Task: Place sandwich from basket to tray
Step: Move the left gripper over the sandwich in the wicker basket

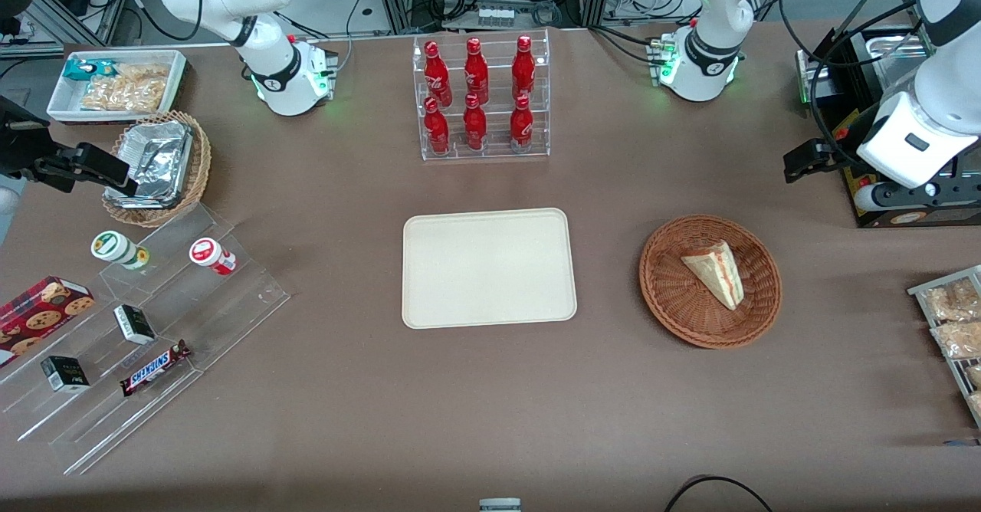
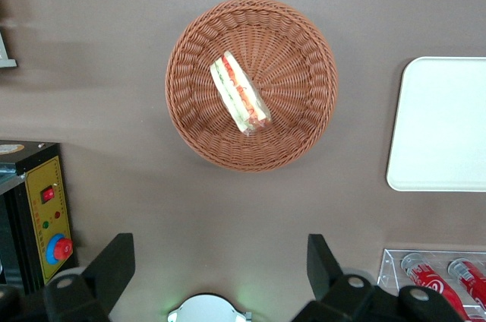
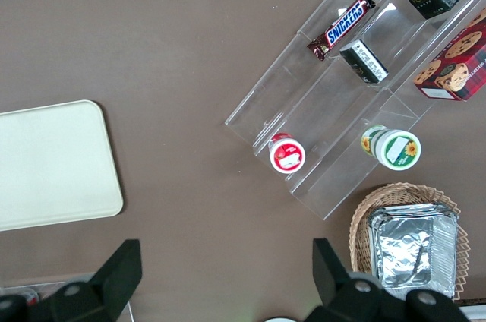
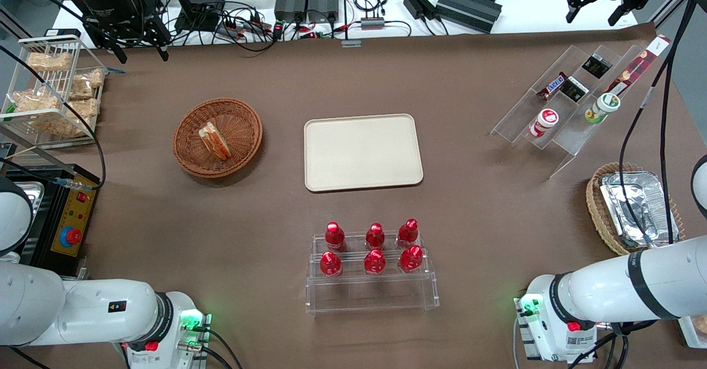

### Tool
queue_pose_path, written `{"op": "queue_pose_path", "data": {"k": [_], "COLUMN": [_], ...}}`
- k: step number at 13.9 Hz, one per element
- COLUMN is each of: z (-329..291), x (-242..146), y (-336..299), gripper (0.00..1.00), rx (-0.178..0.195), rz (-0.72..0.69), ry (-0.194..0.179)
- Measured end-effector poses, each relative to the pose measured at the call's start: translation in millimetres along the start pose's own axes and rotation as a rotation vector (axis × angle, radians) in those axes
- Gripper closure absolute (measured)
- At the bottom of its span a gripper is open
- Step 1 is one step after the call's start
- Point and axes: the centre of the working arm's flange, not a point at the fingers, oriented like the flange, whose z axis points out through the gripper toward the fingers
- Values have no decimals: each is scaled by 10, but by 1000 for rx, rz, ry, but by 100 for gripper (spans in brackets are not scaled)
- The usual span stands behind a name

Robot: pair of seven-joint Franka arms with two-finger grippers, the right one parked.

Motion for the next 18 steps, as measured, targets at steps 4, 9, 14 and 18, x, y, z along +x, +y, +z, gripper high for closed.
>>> {"op": "queue_pose_path", "data": {"k": [4, 9, 14, 18], "z": [70, 584, 1486, 2154], "x": [26, 153, 251, 211], "y": [-33, -30, -3, -1], "gripper": [0, 0, 0, 0], "rx": [40, 53, 46, 32], "rz": [6, 10, 20, 28], "ry": [-8, -69, -31, 41]}}
